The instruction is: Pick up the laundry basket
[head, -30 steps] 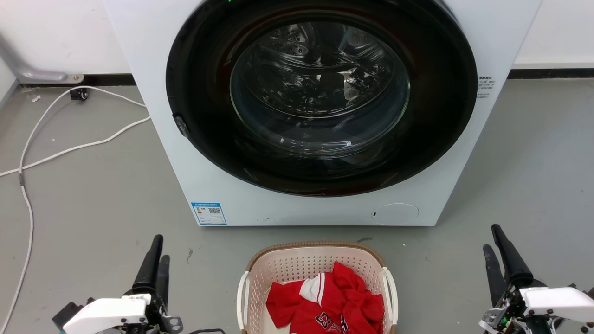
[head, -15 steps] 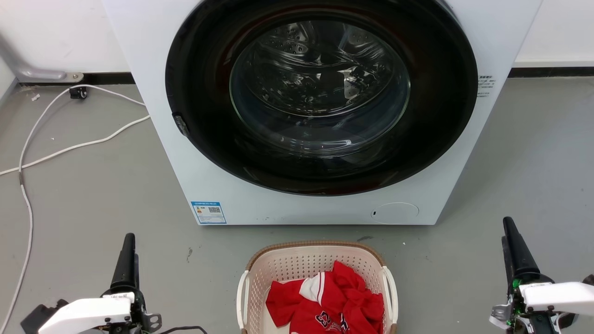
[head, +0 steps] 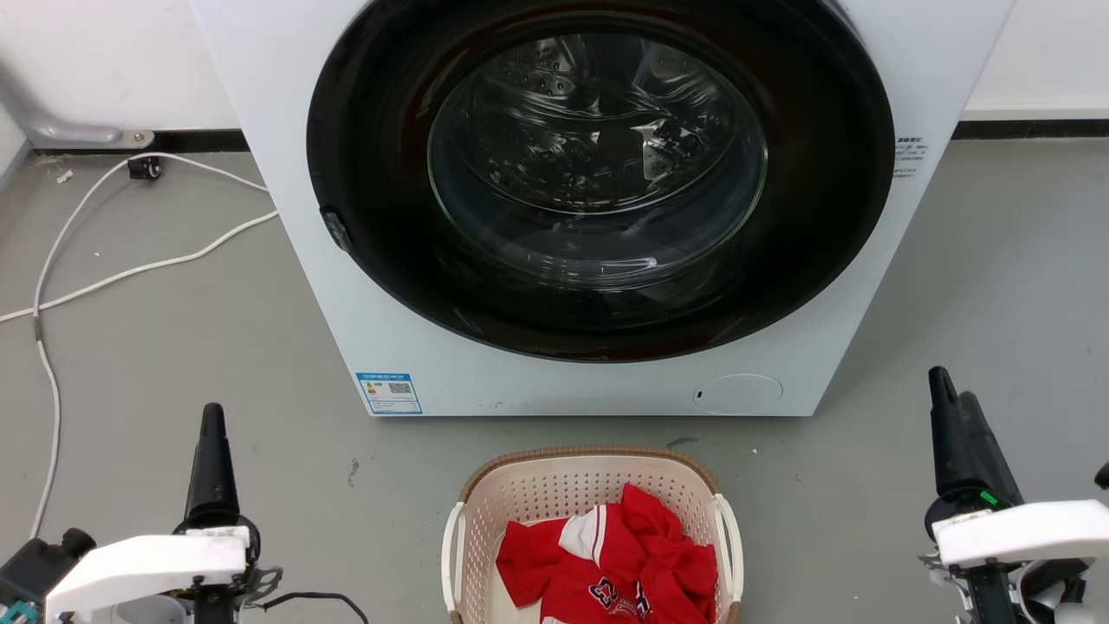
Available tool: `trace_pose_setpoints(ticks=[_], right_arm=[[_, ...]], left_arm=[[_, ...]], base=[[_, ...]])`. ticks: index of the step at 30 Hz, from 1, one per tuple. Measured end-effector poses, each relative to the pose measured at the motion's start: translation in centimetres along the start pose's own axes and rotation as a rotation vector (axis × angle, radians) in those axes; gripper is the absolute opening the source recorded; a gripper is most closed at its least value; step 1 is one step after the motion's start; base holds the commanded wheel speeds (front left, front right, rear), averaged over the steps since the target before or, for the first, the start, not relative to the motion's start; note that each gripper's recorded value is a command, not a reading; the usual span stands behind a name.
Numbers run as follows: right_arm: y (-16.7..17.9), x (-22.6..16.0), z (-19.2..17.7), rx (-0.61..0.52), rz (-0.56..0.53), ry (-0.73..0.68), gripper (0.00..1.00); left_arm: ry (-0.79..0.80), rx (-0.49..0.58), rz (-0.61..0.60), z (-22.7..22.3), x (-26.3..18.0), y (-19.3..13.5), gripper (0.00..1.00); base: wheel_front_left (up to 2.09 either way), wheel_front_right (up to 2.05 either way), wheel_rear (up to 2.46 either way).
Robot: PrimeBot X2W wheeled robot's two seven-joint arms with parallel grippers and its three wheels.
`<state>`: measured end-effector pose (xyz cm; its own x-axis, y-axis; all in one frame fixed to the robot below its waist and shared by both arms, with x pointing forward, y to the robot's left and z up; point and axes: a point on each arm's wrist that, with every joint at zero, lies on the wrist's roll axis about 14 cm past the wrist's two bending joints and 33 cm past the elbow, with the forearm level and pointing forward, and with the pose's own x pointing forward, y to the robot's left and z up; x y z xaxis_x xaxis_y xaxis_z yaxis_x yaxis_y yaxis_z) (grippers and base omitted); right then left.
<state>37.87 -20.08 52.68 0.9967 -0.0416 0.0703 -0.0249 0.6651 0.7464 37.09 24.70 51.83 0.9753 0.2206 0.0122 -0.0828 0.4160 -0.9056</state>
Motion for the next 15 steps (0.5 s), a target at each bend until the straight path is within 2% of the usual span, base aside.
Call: trace_pose_setpoints(ticks=[7, 15], right_arm=[[1.7, 0.1, 0.2, -0.183, 0.06, -0.013, 1.0], [2.0, -0.3, 0.1, -0.317, 0.077, -0.018, 1.0]], left_arm=[[0.037, 0.115, -0.057, -1.6, -0.7, -1.3, 1.0], [0.049, 0.285, -0.142, -2.6, -0.9, -3.4, 1.0]], base=[[0.0, 0.0, 0.0], [0.0, 0.0, 0.0]])
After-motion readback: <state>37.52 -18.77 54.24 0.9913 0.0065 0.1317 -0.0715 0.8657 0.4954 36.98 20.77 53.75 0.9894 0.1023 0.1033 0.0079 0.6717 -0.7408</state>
